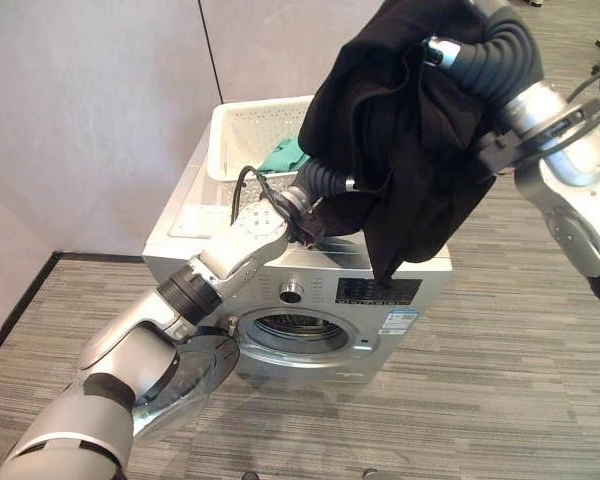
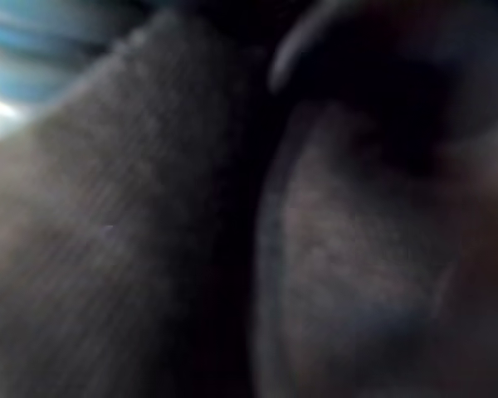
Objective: Grab the laundry basket,head to the washer,open it,put in the laundry and shut it.
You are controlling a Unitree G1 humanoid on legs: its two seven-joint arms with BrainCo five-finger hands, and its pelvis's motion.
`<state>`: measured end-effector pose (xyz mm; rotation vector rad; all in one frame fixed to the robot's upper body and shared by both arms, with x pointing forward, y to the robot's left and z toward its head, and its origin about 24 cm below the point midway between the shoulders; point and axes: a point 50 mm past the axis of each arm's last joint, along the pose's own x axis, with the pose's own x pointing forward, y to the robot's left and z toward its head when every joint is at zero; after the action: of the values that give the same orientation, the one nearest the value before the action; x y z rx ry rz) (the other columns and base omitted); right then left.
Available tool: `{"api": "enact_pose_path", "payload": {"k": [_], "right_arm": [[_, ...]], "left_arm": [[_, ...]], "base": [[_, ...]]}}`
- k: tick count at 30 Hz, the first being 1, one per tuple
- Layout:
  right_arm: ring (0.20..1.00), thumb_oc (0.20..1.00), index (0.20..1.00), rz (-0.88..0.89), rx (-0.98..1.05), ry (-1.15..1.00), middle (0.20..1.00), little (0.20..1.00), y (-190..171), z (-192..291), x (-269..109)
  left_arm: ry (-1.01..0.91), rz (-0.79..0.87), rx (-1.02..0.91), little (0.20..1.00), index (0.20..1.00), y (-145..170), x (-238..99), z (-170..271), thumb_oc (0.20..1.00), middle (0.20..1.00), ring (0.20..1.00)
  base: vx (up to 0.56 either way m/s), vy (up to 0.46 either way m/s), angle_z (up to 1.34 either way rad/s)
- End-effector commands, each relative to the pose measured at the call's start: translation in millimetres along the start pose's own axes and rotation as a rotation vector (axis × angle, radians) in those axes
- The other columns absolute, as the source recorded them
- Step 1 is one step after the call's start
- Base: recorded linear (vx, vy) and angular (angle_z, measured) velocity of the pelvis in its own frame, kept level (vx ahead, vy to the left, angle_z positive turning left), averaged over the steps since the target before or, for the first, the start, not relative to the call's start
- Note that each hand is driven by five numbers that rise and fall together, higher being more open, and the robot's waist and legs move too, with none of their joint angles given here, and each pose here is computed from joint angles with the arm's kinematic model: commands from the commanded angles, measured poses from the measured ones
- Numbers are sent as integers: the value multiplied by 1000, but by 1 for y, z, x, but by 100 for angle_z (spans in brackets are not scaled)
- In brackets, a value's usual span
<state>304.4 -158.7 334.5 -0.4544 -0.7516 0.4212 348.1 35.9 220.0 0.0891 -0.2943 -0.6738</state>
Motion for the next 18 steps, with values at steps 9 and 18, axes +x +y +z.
{"api": "enact_pose_path", "payload": {"k": [9,18], "right_arm": [[200,200,200,-96,56,-176,200,200,-9,32,14],[200,200,200,-105,80,-177,200,200,-8,29,12]], "left_arm": [[-165,22,-33,357,357,-2,31,50,357,357,357],[-220,14,34,200,200,-4,33,67,200,200,200]], "base": [[0,0,0],[0,0,0]]}}
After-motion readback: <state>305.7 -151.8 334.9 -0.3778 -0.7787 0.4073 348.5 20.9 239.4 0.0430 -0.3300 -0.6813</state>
